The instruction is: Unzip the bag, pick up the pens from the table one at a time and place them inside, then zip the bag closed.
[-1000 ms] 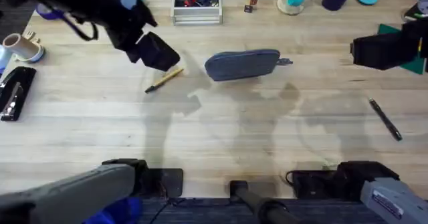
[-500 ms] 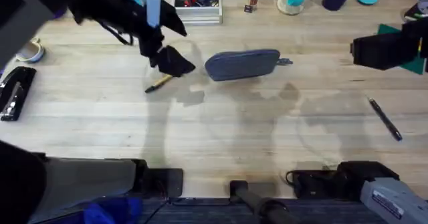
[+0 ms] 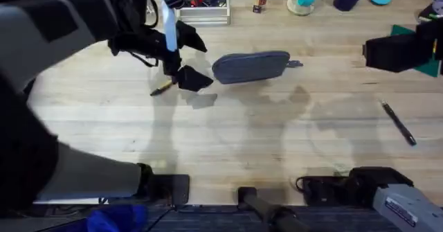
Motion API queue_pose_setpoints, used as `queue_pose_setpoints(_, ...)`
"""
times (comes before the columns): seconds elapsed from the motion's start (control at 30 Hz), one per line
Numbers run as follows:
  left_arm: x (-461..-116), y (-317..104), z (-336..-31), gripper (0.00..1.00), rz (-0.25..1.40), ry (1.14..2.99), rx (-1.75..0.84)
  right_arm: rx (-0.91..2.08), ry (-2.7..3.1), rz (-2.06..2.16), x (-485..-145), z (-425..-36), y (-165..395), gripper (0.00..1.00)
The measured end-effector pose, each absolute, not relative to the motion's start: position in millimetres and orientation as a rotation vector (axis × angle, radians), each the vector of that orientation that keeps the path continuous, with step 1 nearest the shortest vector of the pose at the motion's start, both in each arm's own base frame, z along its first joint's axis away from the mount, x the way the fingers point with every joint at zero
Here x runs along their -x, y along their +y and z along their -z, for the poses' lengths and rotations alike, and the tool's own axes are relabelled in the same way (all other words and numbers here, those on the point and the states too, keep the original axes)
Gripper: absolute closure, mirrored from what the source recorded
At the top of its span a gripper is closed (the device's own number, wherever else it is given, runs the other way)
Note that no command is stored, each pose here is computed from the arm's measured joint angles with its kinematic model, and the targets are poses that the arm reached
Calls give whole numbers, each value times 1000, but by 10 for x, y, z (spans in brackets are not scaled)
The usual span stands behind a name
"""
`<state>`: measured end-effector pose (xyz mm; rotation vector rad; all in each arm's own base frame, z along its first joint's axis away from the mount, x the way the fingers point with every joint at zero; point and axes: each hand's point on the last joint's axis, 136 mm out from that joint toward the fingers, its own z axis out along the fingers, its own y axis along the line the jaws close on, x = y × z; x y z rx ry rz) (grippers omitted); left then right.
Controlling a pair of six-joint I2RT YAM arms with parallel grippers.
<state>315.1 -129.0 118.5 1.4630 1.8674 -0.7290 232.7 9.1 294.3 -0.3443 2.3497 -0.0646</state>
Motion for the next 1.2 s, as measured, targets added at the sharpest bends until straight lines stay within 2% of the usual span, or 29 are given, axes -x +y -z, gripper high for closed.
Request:
queue_pose_setpoints(0.17, -3223, -1354, -1033, 5, 812, 1846, -1435, 344, 2350, 65, -2327, -2943, 91, 4)
queue_pose_setpoints(0.5, -3286, -1521, -890, 6, 865, 1788, -1453, 344, 2350, 65, -2327, -2943, 91, 4)
queue_pose_setpoints(1.13, -3300, -1639, -890, 5, 884, 1769, -1456, 344, 2350, 65, -2327, -2942, 90, 4)
queue_pose_setpoints(1.17, -3299, -1638, -889, 51, 887, 1774, -1452, 344, 2350, 65, -2327, -2942, 91, 4)
queue_pose_setpoints(1.2, -3299, -1638, -889, 179, 888, 1775, -1451, 344, 2350, 65, -2327, -2943, 91, 4)
